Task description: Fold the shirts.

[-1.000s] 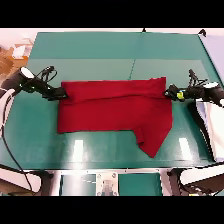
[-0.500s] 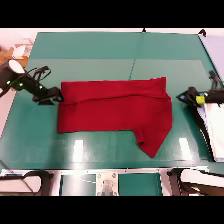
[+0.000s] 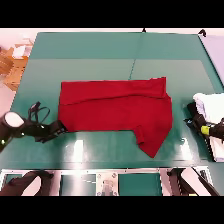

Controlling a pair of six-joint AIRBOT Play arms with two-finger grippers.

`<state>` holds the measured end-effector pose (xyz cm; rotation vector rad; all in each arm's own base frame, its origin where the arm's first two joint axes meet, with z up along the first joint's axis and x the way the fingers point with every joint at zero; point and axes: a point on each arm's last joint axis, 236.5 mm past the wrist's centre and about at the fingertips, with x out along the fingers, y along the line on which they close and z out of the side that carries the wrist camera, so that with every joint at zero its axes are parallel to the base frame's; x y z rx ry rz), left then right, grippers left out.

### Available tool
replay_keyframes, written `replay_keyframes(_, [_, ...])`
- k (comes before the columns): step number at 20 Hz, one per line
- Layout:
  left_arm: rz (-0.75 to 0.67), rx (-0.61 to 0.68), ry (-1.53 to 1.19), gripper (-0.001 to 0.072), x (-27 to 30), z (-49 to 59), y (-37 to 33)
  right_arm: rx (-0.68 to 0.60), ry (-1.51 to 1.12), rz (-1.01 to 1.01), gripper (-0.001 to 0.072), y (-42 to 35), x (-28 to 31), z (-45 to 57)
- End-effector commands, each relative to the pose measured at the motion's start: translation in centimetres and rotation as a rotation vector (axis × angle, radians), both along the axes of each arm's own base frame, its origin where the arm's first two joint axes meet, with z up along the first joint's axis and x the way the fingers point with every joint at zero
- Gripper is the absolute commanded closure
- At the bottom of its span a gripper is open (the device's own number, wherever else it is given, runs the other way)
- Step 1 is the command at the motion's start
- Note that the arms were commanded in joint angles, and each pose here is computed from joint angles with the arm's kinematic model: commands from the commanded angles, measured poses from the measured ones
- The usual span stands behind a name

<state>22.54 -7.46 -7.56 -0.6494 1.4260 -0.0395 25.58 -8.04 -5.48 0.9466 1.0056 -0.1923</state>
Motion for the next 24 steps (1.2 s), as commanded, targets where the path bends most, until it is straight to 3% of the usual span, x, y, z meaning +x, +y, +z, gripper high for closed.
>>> replay_keyframes(1, [0.176, -0.048, -0.084, 0.0039, 0.7, -2.3, -0.3, 0.011, 0.008, -0.007, 0.0415, 1.8, -0.9, -1.7])
replay_keyframes(6, [0.444, -0.12, -0.232, 0.004, 5.1, -1.5, 1.0, 0.064, 0.054, 0.027, 0.0412, 4.7, -2.0, -3.6])
replay_keyframes(7, [0.484, -0.141, -0.243, 0.0041, 5.5, -1.4, 1.1, 0.084, 0.071, 0.027, 0.0365, 5.4, -2.3, -4.0])
replay_keyframes(8, [0.504, -0.165, -0.243, 0.0041, 5.5, -1.4, 0.8, 0.102, 0.087, 0.031, 0.0311, 6.0, -2.7, -4.4])
replay_keyframes(10, [0.507, -0.209, -0.245, 0.0041, 5.5, -1.4, 0.1, 0.136, 0.115, 0.036, 0.0273, 7.1, -3.6, -5.0])
replay_keyframes(13, [0.479, -0.244, -0.249, 0.0064, 5.2, -1.5, -1.9, 0.193, 0.156, 0.03, 0.0256, 8.5, -4.5, -5.5])
replay_keyframes(14, [0.451, -0.233, -0.261, 0.0182, 5.2, -1.5, -2.6, 0.211, 0.169, 0.035, 0.0257, 9.1, -4.9, -5.6])
replay_keyframes(15, [0.435, -0.222, -0.277, 0.0234, 5.3, -1.5, -3.1, 0.227, 0.178, 0.046, 0.0257, 9.6, -5.2, -5.7])
replay_keyframes(19, [0.43, -0.215, -0.289, 0.0236, 5.4, -1.4, -3.2, 0.27, 0.224, 0.061, 0.0257, 11.4, -6.4, -6.3])
replay_keyframes(20, [0.432, -0.214, -0.291, 0.0334, 5.5, -1.4, -3.1, 0.276, 0.237, 0.074, 0.0257, 11.9, -6.6, -6.5])
replay_keyframes(21, [0.43, -0.205, -0.301, 0.053, 5.6, -1.4, -3.0, 0.269, 0.238, 0.088, 0.0259, 12.2, -6.6, -6.5])
replay_keyframes(22, [0.429, -0.198, -0.309, 0.0547, 5.7, -1.4, -2.8, 0.254, 0.234, 0.096, 0.0281, 12.2, -6.4, -6.6])
replay_keyframes(23, [0.433, -0.194, -0.314, 0.0575, 5.8, -1.3, -2.7, 0.243, 0.227, 0.093, 0.0355, 12.1, -6.2, -6.7])
replay_keyframes(24, [0.432, -0.194, -0.315, 0.0687, 5.8, -1.3, -2.7, 0.244, 0.219, 0.085, 0.0466, 12.1, -6.0, -6.6])
